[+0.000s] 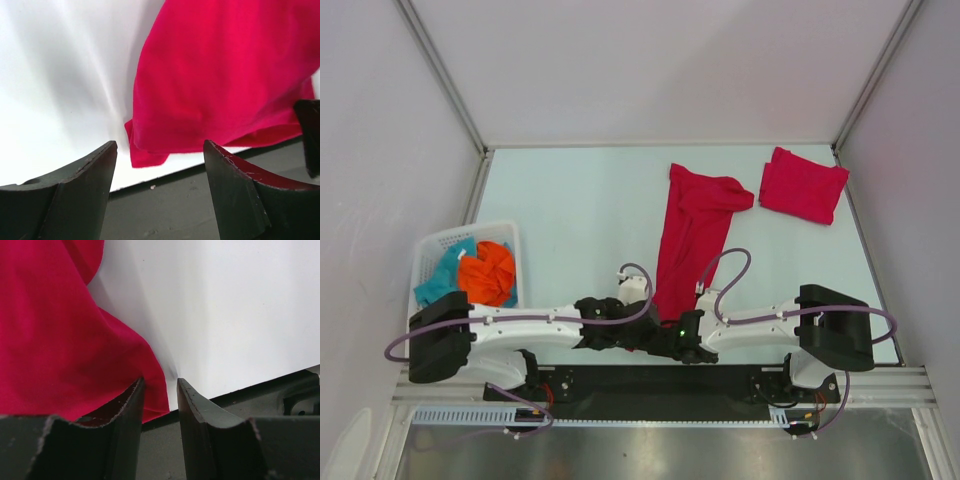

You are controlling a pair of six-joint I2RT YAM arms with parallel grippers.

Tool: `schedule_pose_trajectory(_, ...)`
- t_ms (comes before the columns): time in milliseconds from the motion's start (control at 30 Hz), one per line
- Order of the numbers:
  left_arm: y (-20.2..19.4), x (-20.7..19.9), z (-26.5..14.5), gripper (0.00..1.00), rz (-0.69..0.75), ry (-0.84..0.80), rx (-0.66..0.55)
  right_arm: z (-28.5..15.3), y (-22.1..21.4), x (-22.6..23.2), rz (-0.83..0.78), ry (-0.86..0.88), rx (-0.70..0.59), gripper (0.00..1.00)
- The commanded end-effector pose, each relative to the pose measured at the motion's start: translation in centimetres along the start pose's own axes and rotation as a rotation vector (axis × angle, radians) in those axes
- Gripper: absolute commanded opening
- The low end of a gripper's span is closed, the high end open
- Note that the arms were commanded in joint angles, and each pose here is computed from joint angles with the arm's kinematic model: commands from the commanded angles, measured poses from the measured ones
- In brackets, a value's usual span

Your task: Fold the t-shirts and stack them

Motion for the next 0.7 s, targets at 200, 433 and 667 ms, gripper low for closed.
schedule_pose_trajectory(200, -0.4, -1.0, 1.7, 0.75, 0.031, -0.019, 0.0, -0.2, 0.5, -0.1, 0.023, -0.006, -0.013, 0.38)
schedule_pose_trajectory(433, -1.0, -0.8, 2.2, 0.71, 0.033, -0.02, 0.019, 0.3, 0.4, 0.0, 0.021, -0.007, -0.004, 0.37)
schedule_pose_trajectory(667, -1.2, -0.3, 1.7, 0.61, 0.035, -0.026, 0.023, 0.6, 0.0, 0.0, 0.018, 0.001, 0.005, 0.29)
Point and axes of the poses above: each gripper's point midway between its finger pads, its own z axis out along the fingers, its own x axis along the line the jaws close on, y = z × x, the point moved 1 cm from there along -z, back along the fingers, and after that the axes turned 2 degrees about -z, right-handed, at the moved point
